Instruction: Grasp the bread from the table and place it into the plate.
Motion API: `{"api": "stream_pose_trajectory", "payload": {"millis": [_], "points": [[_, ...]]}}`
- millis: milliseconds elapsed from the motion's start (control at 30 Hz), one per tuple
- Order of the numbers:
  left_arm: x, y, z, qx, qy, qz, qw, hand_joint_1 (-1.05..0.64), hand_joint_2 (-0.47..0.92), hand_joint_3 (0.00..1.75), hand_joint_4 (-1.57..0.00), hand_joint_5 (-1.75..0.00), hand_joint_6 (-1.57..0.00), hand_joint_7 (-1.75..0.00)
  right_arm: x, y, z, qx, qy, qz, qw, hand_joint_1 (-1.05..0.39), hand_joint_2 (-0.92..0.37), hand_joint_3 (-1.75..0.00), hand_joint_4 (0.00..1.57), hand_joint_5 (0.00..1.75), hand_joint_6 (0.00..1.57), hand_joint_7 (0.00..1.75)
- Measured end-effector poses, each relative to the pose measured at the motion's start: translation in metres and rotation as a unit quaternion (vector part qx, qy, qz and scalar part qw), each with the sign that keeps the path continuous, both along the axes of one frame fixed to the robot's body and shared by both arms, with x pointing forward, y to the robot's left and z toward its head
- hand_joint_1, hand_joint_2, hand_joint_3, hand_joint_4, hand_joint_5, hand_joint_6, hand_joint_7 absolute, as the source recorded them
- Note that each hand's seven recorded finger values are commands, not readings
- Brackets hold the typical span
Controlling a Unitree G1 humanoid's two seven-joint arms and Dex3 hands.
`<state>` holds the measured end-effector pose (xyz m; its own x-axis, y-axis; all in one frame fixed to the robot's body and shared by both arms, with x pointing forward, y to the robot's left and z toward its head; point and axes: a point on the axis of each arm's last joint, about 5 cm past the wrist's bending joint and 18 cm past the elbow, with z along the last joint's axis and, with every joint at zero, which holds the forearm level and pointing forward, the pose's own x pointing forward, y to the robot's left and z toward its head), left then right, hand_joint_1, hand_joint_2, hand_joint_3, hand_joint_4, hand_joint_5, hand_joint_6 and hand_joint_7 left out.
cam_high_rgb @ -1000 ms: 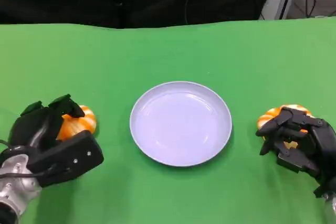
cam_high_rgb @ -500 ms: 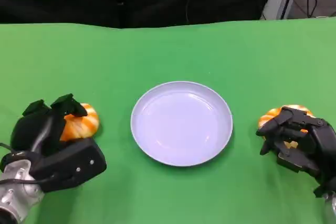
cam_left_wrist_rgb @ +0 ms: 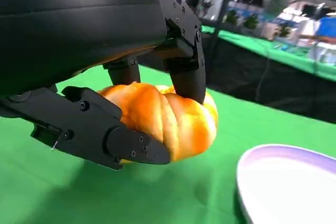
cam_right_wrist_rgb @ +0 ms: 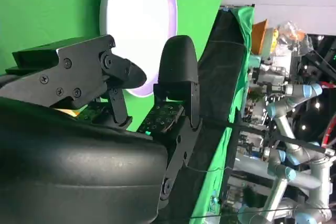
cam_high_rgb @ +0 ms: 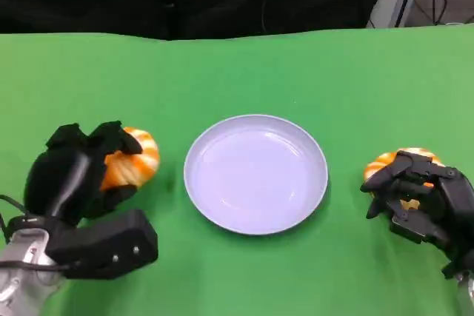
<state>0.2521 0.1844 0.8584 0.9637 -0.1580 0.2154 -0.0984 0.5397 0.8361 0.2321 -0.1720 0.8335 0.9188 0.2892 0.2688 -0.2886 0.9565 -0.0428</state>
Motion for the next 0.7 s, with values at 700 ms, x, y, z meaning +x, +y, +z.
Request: {"api": "stream_pose_trajectory", "payload": {"millis": [700], "points": [[0.004,-0.027,0.025,-0.02,-0.065,-0.049,0.997,-0.11,0.92,0.31,-0.41,-1.68,-0.6,-1.32,0.0,0.001,-0.0004,0.0,0.002,0.0,1.0,0.08,-0.79,-0.76,0.85,1.43,0.88,1.03]]}}
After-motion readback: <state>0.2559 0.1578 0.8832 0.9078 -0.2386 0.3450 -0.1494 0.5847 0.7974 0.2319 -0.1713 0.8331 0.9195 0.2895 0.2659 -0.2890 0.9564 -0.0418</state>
